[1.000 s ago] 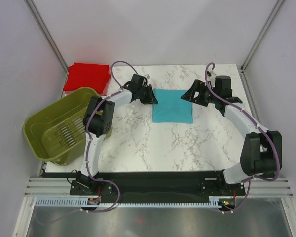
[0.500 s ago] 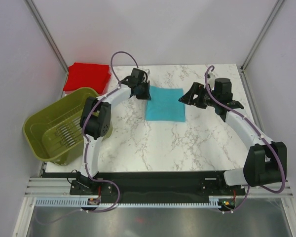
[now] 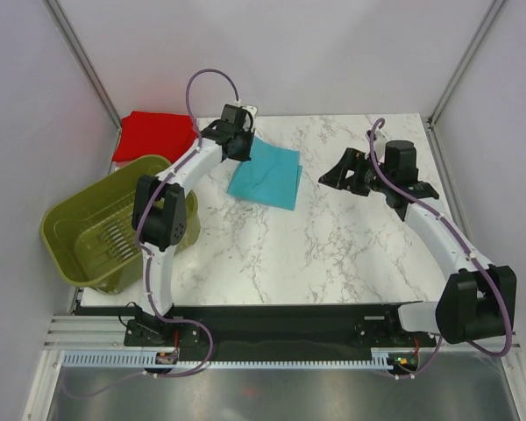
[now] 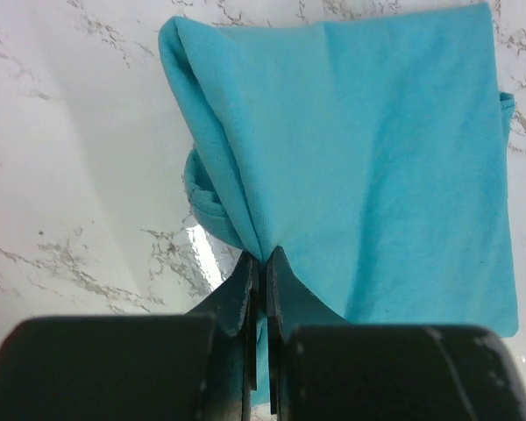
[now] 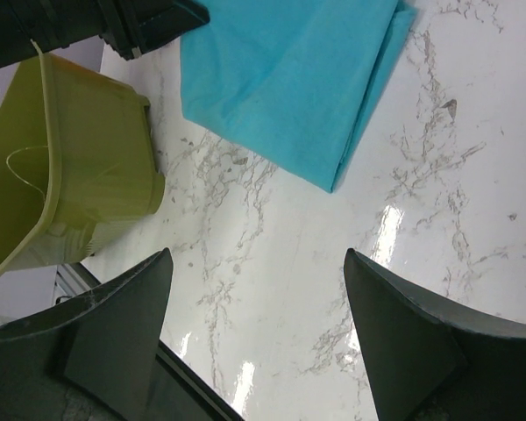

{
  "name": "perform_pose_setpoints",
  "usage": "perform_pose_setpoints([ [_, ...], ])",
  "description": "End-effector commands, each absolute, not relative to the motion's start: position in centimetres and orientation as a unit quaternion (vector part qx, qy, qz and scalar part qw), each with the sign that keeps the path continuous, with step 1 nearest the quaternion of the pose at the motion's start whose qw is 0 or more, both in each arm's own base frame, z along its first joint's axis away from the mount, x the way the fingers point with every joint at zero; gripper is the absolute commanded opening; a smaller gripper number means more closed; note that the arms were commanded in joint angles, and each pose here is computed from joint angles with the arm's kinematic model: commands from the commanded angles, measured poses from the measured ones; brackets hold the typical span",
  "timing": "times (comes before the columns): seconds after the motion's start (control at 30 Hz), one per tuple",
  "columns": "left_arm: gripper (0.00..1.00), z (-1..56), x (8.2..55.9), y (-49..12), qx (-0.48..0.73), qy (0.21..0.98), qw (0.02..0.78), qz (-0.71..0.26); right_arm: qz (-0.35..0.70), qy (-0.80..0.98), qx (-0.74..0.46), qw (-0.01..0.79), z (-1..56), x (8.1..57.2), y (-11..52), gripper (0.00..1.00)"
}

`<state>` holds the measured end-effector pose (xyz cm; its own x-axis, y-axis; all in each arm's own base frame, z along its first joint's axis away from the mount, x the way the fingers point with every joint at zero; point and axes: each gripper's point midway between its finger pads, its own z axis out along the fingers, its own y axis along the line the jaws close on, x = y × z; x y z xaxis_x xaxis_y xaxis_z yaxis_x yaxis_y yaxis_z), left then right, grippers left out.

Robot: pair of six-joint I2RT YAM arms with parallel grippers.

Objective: Fold and stack the t-shirts
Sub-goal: Neatly place the folded tshirt to the corner

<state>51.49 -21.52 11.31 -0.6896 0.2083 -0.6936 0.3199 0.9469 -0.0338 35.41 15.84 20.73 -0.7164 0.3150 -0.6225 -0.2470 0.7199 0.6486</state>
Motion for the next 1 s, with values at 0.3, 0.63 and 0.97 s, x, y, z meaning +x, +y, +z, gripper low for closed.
perform_pose_setpoints([
  [0.3, 0.02, 11.0, 53.3, -21.2, 0.171, 0.909, 0.375, -0.06, 0.368, 0.83, 0.028, 0.419, 24.5, 30.5, 14.8, 0.88],
  [0.63, 0.02, 11.2, 51.4, -19.7, 0.146, 0.918, 0.366, -0.046, 0.317, 0.844, 0.134, 0.411, 24.6, 31.0, 12.4, 0.98],
  [0.97, 0.02, 16.1, 53.9, -15.7, 0.144, 0.892, 0.421, 0.078, 0.275, 0.879, 0.182, 0.343, 22.9, 27.4, 11.0, 0.98],
])
